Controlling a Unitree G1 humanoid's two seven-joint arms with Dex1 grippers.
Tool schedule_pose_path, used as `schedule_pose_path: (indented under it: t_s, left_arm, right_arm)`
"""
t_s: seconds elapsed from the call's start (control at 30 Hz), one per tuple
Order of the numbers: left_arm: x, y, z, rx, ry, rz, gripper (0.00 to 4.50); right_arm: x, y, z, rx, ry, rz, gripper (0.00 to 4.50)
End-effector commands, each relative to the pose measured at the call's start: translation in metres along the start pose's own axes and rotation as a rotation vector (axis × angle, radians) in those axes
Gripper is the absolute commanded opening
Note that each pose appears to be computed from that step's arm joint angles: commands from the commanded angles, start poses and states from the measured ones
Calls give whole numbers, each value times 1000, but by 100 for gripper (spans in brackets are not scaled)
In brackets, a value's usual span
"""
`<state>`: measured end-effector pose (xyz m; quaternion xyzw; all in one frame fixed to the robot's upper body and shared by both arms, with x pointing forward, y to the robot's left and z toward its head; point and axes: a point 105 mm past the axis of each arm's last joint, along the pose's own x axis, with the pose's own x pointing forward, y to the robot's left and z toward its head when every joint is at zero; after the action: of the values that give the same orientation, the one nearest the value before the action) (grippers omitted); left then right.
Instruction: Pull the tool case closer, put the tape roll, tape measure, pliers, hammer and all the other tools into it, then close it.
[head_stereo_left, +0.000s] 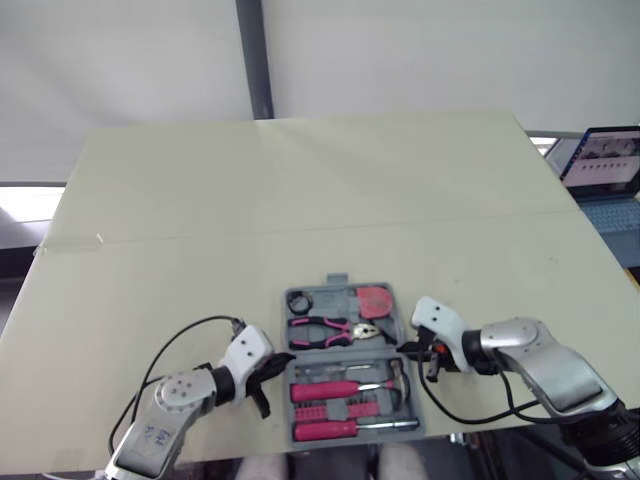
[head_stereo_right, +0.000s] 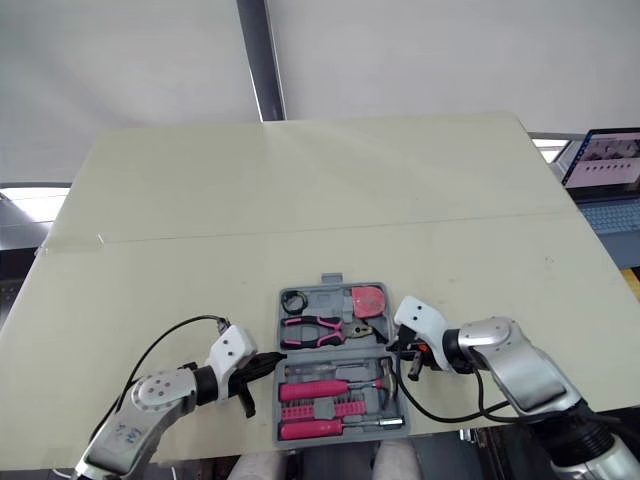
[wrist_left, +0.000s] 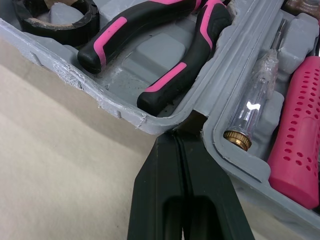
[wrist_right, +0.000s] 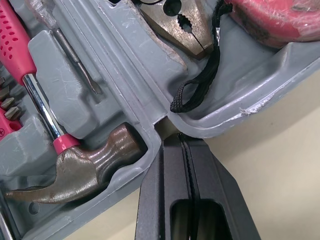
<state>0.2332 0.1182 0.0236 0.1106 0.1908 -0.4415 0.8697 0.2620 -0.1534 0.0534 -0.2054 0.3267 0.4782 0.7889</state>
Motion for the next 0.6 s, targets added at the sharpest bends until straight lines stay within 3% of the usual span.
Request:
schedule_pose_path:
  t_s: [0.03,0.37,0.6]
  left_arm:
    - [4,-19,-8,-24,21,-65,5]
    - [4,-21,-12,-25,30,-61,5]
    - [-18,19,-15,15,57,96,5]
  right_arm:
    - [6,23,9,-26,-38,117,0]
    - [8,22,9,-23,-37,116,0]
    - [-7,-1,-4,-5,-12,26,0]
